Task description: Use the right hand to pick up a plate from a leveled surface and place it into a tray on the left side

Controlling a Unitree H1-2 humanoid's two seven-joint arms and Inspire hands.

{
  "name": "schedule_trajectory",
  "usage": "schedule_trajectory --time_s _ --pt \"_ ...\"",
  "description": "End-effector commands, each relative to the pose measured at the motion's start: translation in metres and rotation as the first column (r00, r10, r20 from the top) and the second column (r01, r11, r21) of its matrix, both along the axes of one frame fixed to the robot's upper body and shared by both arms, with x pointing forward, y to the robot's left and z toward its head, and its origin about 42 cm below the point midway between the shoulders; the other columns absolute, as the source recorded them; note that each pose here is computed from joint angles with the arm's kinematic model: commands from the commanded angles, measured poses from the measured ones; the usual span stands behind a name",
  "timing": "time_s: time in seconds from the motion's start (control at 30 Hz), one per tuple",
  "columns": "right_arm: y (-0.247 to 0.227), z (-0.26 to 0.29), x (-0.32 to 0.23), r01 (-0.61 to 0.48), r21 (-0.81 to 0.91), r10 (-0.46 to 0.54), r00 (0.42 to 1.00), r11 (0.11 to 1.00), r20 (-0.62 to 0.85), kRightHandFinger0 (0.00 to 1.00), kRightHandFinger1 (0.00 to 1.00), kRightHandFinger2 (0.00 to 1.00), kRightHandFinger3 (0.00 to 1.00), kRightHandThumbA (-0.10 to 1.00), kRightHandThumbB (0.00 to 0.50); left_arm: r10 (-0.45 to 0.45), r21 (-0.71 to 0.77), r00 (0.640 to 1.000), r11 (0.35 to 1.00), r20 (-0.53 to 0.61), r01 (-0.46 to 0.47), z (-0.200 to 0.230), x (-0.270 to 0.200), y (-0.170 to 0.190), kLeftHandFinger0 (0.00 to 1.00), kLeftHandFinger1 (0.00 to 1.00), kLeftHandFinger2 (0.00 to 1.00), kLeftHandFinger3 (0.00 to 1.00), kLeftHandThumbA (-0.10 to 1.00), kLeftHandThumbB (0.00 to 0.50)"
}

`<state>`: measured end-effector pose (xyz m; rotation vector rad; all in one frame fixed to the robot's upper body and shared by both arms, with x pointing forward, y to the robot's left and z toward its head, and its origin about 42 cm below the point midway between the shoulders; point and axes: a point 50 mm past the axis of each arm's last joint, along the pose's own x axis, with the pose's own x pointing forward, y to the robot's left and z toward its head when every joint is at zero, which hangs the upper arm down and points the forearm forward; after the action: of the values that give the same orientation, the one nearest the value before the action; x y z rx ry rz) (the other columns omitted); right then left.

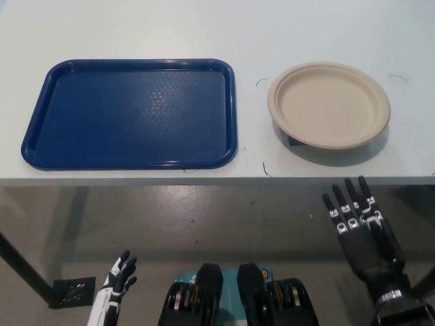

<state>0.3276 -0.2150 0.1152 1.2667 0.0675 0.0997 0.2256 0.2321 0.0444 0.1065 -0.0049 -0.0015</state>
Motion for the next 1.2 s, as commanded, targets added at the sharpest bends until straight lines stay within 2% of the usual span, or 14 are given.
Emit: schedule_trajectory --time_s 0.0,0.57,0.7,0.8,1.17 --pt "0.011 0.021 0.019 -0.073 0.164 0.064 0.996 0.984 0.061 1.0 1.0 1.0 1.0 1.0 0.394 -0.018 0.038 0.997 0.999 0.071 0.015 0.008 0.003 0.003 1.0 1.0 1.0 1.0 1.0 0.006" --pt "0.016 0.016 0.035 -0.064 0.186 0.063 0.998 0.981 0.008 1.0 1.0 1.0 1.0 1.0 0.384 -0.015 0.039 0.997 0.999 0.076 0.012 0.01 0.004 0.002 1.0 1.0 1.0 1.0 1.0 0.012" --pt "0.016 0.011 0.036 -0.067 0.193 0.069 0.998 0.979 -0.005 1.0 1.0 1.0 1.0 1.0 0.387 -0.02 0.033 0.996 0.999 0.082 0.017 0.009 0.004 0.002 1.0 1.0 1.0 1.0 1.0 0.001" --pt "0.015 0.008 0.036 -0.067 0.187 0.07 0.997 0.98 -0.014 1.0 1.0 1.0 1.0 1.0 0.386 -0.022 0.037 0.997 0.999 0.076 0.019 0.009 0.004 0.002 1.0 1.0 1.0 1.0 1.0 0.014" --pt "0.013 0.013 0.05 -0.059 0.19 0.061 0.998 0.98 -0.004 1.0 1.0 1.0 1.0 1.0 0.384 -0.02 0.037 0.996 0.999 0.084 0.017 0.012 0.007 0.003 1.0 1.0 1.0 1.0 1.0 0.0"
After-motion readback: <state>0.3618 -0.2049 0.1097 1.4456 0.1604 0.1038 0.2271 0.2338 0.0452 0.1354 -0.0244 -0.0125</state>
